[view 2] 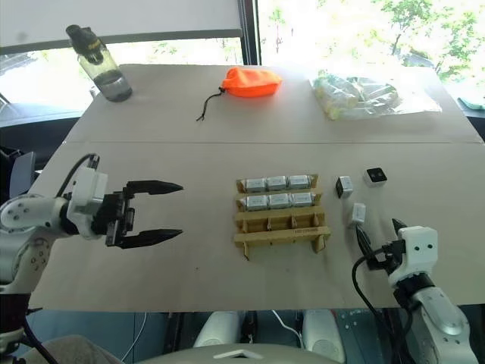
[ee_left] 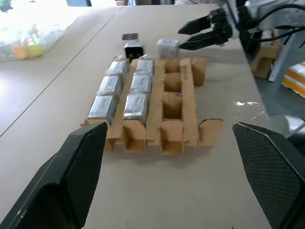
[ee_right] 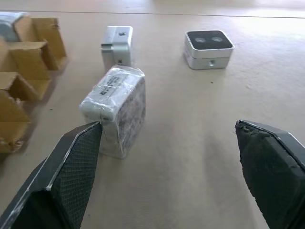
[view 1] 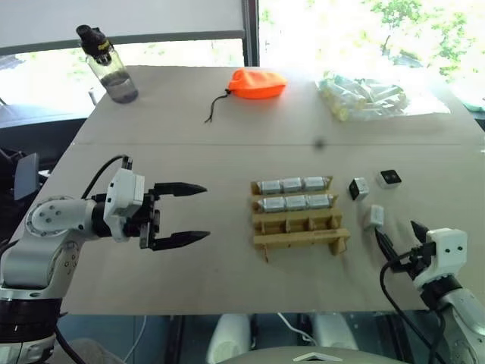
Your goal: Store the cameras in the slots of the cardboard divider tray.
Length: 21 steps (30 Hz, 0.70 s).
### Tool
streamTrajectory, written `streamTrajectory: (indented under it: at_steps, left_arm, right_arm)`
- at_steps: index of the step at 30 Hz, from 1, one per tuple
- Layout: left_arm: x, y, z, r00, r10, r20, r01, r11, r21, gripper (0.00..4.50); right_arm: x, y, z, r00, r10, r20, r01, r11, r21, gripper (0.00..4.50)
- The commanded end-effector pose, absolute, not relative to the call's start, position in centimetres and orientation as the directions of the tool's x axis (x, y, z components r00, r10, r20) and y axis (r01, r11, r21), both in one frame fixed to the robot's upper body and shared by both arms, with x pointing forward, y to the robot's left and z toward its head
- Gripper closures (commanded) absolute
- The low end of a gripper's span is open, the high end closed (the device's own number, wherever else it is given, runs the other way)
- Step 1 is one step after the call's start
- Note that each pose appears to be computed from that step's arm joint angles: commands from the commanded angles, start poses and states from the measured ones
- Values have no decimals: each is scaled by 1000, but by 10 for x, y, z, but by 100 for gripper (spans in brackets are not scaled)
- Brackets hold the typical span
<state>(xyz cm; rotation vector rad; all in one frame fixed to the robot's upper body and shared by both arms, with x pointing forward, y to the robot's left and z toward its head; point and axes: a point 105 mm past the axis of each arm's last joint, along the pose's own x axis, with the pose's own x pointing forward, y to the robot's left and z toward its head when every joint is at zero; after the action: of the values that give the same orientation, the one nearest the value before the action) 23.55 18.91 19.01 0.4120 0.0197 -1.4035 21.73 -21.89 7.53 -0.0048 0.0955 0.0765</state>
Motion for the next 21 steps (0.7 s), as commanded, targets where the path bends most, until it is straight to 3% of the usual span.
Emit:
streamTrajectory:
  at_steps: [1,12,20,21]
  left_arm:
    - [230,181,208,103,-955,-277,950,12,312,10]
    - [226,172,221,54,-966,-251,958,-21,288,10]
    - [224,176,217,67,-962,-266,959,-12,283,10]
    - [224,177,217,68,-962,-266,959,-10,283,10]
  right_arm:
    - [218,-198,89,996,86,-37,-86,996,-2,6]
    - [230,-176,87,997,71,-20,-71,997,-13,6]
    - [231,-180,81,999,-2,-37,2,1000,-1,6]
    - [231,-179,80,999,-3,-39,4,1000,8,29]
